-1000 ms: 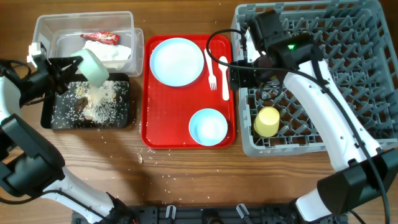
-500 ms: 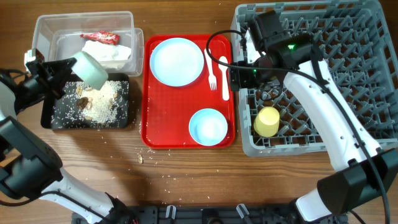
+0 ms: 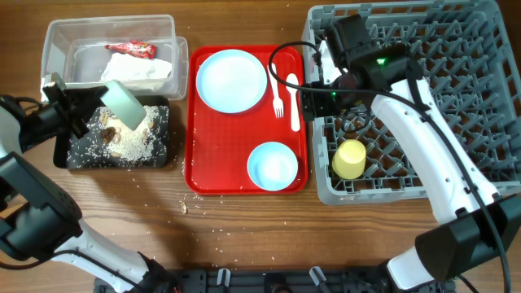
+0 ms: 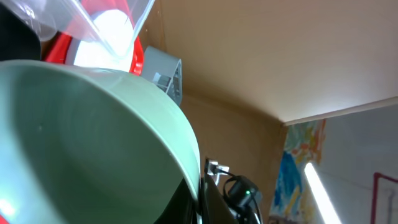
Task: Sort waste into correct bins and load items into the dishwasher rack
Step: 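Bring the empty green bowl back and set it on the red tray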
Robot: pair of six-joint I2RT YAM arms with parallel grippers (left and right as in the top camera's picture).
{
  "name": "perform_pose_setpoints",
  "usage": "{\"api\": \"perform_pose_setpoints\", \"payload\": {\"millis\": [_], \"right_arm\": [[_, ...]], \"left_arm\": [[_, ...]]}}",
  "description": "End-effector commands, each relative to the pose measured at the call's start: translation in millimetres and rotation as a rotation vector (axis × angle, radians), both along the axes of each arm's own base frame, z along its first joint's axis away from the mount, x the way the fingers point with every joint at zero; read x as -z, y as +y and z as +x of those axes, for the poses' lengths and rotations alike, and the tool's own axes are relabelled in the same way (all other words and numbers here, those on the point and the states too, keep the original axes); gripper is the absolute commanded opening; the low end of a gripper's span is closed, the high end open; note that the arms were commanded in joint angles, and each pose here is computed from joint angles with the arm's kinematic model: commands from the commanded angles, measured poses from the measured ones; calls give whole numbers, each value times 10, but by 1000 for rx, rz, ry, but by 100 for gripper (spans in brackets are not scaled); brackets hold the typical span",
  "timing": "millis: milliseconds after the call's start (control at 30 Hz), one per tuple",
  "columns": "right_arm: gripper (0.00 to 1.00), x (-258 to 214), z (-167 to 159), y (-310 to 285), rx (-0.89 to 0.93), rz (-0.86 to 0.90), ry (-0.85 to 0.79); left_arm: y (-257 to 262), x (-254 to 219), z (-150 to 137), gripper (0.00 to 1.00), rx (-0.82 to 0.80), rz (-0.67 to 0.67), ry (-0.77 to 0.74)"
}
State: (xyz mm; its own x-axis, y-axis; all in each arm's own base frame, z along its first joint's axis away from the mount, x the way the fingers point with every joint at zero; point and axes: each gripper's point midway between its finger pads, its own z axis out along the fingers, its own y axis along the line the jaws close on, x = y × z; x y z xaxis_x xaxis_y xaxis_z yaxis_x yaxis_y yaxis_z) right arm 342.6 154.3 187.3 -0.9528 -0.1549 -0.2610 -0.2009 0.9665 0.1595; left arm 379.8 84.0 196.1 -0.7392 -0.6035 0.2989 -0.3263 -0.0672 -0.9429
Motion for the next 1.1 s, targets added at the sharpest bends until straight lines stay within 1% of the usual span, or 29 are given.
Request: {"api": "perform_pose_setpoints", "payload": {"millis": [0, 33, 67, 133, 233, 267, 300, 333, 400, 467, 500, 567, 600, 667, 733, 833, 867, 900, 933, 967, 1033, 1067], "right_arm": [[85, -31, -10, -18, -12, -3, -11], [85, -31, -10, -17, -12, -3, -11], [85, -31, -9, -16, -12, -3, -12], [85, -36, 5, -11, -12, -1, -18], [85, -43, 26, -2, -12, 3, -27], [85, -44, 27, -1, -12, 4, -27], [85, -44, 28, -1, -9, 4, -27], [85, -44, 28, -1, -9, 4, -27], [85, -43, 25, -2, -10, 4, -26], [85, -39, 14, -9, -11, 1, -21], [86, -37, 10, -11, -13, -1, -20], [86, -38, 13, -10, -13, 0, -21], [86, -39, 14, -9, -13, 0, -22], [86, -38, 11, -10, -13, -1, -21], [85, -37, 9, -11, -16, -2, -20], [86, -38, 11, -10, -16, -1, -21], [85, -38, 11, -10, -16, -1, -21], [85, -38, 11, -10, -16, -1, -21], [86, -38, 11, -10, -16, -1, -21], [86, -38, 11, -10, -16, -1, -21], [86, -39, 15, -8, -16, 0, -23], [86, -43, 28, -4, -17, 1, -28]], "left_arm": [[-133, -260, -32, 4, 24, 39, -86], [-196, -350, -50, 4, 39, 71, -125], [-242, -383, -66, 4, 52, 100, -133], [-422, -406, -124, 4, 109, 209, -130], [-899, -191, -205, 4, 290, 455, -78], [-1035, -122, -204, 4, 341, 503, -74], [-1260, 9, -185, 4, 425, 594, -80], [-1353, 78, -172, 4, 455, 638, -70], [-1614, 401, -91, 4, 492, 890, 49], [-1739, 590, -78, 4, 483, 1095, 130], [-1815, 652, -101, 4, 485, 1178, 155], [-2063, 775, -170, 4, 531, 1284, 156], [-2244, 858, -210, 4, 579, 1303, 132], [-2430, 1014, -259, 4, 636, 1330, 126], [-2551, 1196, -295, 4, 666, 1350, 151], [-2700, 1403, -282, 5, 685, 1338, 164], [-2717, 1422, -278, 7, 688, 1339, 161], [-2740, 1444, -276, 11, 692, 1340, 158], [-2748, 1444, -280, 20, 693, 1340, 156], [-2750, 1444, -281, 24, 694, 1340, 156], [-2765, 1433, -275, 25, 694, 1324, 153], [-2786, 1393, -279, 28, 698, 1295, 152]]}}
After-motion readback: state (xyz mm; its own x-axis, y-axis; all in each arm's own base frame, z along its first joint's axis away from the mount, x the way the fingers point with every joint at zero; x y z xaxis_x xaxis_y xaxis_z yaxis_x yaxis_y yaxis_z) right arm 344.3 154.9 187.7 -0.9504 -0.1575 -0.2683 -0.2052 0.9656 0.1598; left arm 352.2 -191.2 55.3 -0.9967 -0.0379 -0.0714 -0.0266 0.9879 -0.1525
